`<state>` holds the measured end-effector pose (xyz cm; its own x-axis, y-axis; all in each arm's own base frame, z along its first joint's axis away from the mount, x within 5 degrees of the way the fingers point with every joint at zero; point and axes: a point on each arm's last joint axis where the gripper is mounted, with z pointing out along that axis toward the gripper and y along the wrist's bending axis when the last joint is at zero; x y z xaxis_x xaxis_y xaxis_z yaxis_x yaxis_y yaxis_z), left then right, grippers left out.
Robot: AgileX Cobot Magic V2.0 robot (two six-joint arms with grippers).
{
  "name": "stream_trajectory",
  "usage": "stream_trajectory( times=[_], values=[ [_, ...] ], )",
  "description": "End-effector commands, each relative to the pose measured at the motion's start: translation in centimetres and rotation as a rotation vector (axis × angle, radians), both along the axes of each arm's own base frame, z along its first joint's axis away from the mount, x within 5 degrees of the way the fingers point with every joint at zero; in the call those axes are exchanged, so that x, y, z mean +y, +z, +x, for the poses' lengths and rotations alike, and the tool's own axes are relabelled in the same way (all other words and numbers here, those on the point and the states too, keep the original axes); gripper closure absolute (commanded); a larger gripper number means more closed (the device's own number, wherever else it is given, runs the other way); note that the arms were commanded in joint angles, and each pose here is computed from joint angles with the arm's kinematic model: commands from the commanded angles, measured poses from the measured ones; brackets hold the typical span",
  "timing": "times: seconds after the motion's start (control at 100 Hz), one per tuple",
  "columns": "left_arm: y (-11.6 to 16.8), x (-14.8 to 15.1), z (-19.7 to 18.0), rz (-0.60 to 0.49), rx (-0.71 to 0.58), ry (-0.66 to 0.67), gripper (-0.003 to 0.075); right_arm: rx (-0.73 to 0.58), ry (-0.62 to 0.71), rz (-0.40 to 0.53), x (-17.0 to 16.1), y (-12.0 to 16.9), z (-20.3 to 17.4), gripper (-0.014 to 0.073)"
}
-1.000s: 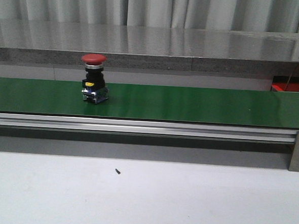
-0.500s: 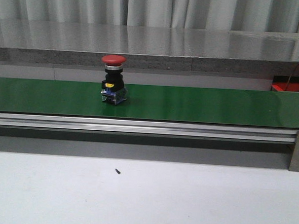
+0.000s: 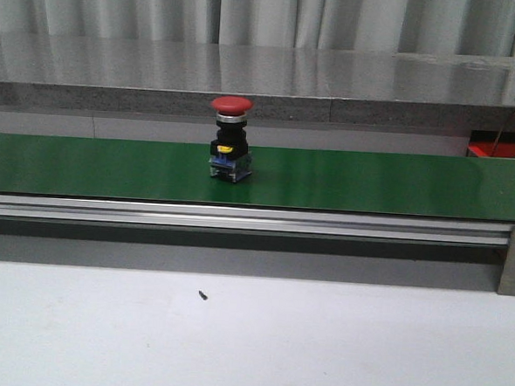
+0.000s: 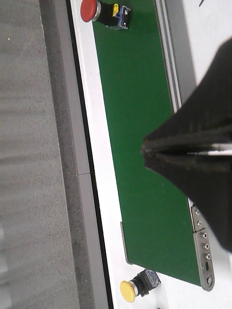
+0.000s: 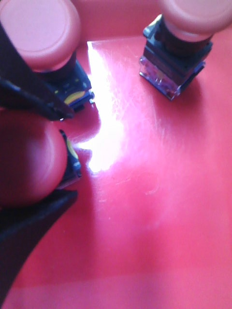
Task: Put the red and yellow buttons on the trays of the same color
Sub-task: 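Carry the red button with the right gripper into the red tray and release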
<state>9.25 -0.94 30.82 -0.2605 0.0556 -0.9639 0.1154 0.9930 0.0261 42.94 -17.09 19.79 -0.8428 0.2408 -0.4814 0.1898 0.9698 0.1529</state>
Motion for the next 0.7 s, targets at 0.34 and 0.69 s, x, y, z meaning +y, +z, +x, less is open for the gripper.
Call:
stream_trajectory(
  times=[0.34,0.69],
  values=[
    [1.6,0.1,0.2,-0.018,-0.101,0.014,0.0740,-0.179,-0.005,-0.117,-0.1,7.8,-1.0,0.0116],
    [1.6,0.1,0.2,-0.018,-0.101,0.014,0.0740,-0.175,0.177,-0.095,6.5,15.9,-4.9,0.0116]
  ],
)
